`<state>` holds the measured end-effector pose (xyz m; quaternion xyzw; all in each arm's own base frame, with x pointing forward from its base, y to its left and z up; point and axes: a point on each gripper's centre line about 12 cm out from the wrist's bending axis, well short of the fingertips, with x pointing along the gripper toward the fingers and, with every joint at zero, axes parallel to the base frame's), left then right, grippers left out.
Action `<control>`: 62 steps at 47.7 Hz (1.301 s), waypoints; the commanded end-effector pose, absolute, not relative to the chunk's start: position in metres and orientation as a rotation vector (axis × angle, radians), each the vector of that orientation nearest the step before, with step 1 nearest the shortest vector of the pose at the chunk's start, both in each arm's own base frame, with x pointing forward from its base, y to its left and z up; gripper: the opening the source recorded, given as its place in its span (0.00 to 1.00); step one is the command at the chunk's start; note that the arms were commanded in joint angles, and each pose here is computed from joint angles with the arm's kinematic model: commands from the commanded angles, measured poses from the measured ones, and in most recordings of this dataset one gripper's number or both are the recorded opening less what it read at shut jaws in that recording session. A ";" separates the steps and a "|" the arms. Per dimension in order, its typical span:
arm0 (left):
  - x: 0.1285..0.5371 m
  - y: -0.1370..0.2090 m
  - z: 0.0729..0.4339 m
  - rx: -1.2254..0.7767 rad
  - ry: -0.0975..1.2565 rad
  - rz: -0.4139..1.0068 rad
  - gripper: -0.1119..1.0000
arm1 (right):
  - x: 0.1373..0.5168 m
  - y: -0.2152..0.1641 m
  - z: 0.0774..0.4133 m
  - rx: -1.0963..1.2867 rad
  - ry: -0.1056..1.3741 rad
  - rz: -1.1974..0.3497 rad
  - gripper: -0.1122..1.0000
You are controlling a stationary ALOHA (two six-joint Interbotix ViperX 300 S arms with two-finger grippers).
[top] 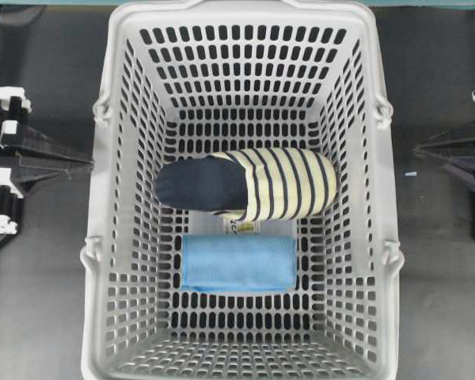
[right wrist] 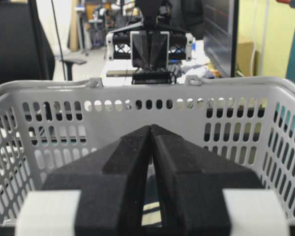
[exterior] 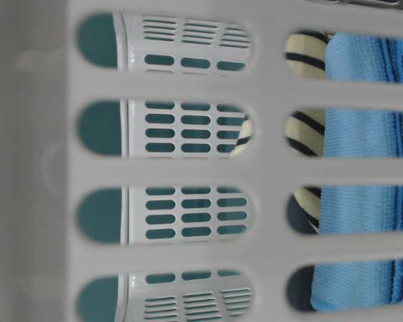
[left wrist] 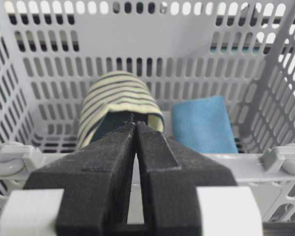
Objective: Pick up the blue cloth from the shopping basket with the left arm.
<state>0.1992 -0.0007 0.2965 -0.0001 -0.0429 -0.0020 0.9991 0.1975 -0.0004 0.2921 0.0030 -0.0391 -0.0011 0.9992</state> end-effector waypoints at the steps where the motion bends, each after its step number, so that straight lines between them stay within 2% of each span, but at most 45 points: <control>1: 0.204 -0.002 0.320 0.021 -0.095 -0.012 0.15 | 0.199 0.002 0.301 0.017 -0.103 0.010 0.11; 4: 0.206 -0.002 0.330 0.007 -0.066 -0.011 0.12 | 0.198 0.001 0.300 0.037 -0.086 0.005 0.16; 7: 0.211 -0.002 0.341 -0.002 -0.023 -0.012 0.10 | 0.199 0.002 0.300 0.052 -0.055 0.008 0.10; 19: 0.240 -0.014 0.377 0.006 0.199 -0.053 0.10 | 0.200 0.005 0.304 0.099 0.087 0.018 0.10; 34: 0.296 -0.023 0.397 0.029 0.447 -0.064 0.10 | 0.197 0.005 0.311 0.093 0.078 0.020 0.11; 37: 0.306 -0.025 0.397 0.031 0.477 -0.064 0.10 | 0.196 0.005 0.311 0.093 0.078 0.020 0.17; 48: 0.343 -0.030 0.391 0.036 0.578 -0.067 0.10 | 0.196 0.005 0.310 0.096 0.092 0.019 0.77; 50: 0.349 -0.032 0.389 0.036 0.600 -0.069 0.10 | 0.196 0.005 0.310 0.096 0.090 0.019 0.83; 60: 0.377 -0.038 0.369 0.039 0.699 -0.071 0.11 | 0.196 0.003 0.310 0.094 0.087 0.013 0.80; 62: 0.383 -0.040 0.365 0.040 0.710 -0.075 0.14 | 0.196 0.004 0.310 0.093 0.087 0.015 0.80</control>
